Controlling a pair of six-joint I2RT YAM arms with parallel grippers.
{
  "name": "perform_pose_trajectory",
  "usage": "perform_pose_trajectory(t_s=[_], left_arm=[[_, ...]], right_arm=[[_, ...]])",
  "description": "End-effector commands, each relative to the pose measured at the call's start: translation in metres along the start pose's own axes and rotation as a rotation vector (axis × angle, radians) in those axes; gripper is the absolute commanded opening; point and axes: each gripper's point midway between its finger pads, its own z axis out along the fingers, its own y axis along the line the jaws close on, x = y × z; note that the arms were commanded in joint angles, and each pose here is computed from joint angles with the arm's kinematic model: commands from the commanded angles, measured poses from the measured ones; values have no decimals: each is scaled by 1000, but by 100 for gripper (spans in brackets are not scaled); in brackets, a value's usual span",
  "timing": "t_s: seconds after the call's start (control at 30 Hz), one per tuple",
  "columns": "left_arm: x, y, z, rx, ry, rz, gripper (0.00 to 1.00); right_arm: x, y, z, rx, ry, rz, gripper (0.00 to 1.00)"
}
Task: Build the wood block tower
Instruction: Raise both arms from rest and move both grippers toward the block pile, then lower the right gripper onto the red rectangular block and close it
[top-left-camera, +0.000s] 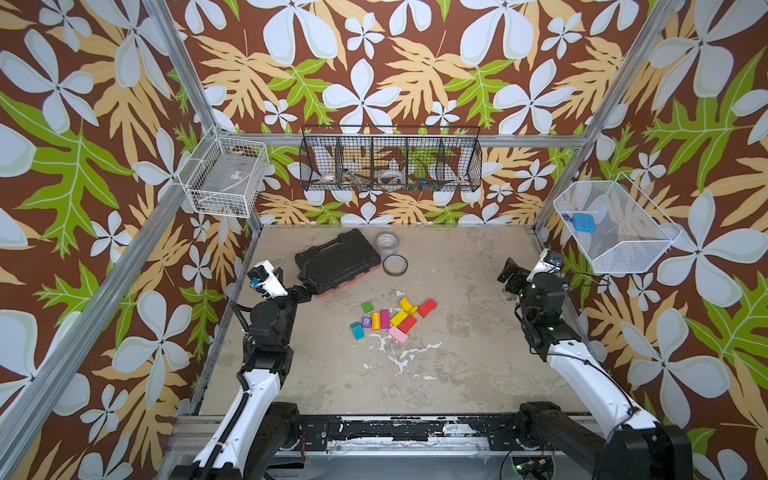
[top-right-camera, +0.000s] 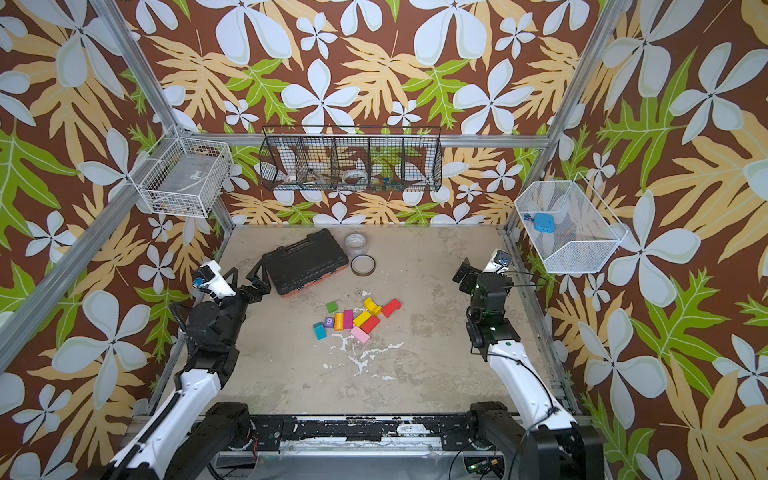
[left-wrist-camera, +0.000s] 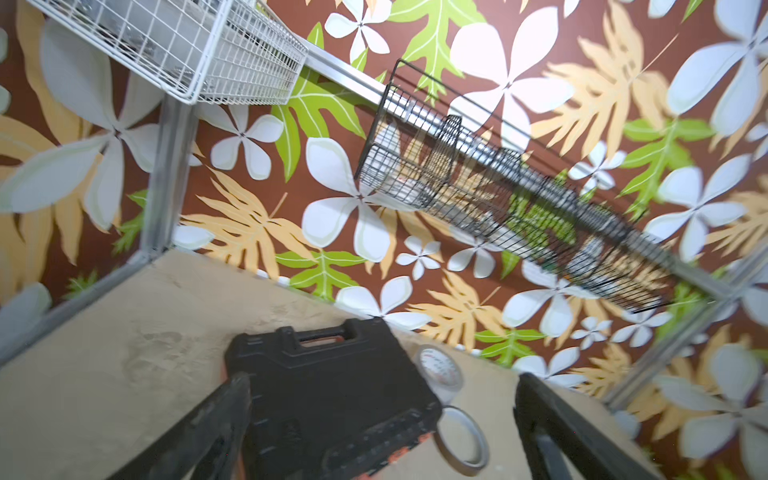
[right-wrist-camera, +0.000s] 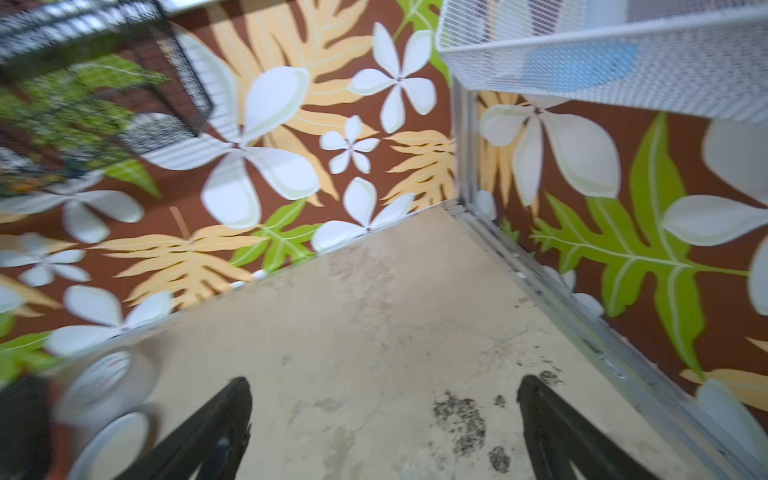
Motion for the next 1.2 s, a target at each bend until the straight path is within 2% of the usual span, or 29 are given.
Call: perform_pose_trajectory(t_s=[0.0,0.07,0.1,0.2,0.3,0.4,0.47,0.53,0.73,1.0,1.17], left_arm=[[28,-1,-12,-19,171,-279,100],[33,28,-22,-218,174,-409,100],[33,36,-26,-269,175,-461,100],[15,-6,-22,-68,251,-448,100],[-7,-31,-22,-67,376,-321,100],[-24,-36,-20,-110,469,-113,100],[-15,-20,-26,-191,549,-16,98],[2,6,-38,-319,588,-17,96],[41,28,-52,-310,598,23,100],[61,12,-51,-231,675,26,98],[76,8,-49,-217,731,33,98]], right_arm=[[11,50,-34,-253,136,98,100],[8,74,-53,-327,154,98,100],[11,88,-63,-361,172,88,100],[33,115,-80,-354,248,55,100],[67,139,-88,-307,341,5,98],[104,155,-83,-260,441,-3,86],[127,165,-77,-258,509,-3,81],[149,170,-68,-237,559,-17,79],[199,174,-45,-148,664,-99,72],[222,171,-23,-51,683,-168,72],[242,167,-6,-15,736,-178,65]])
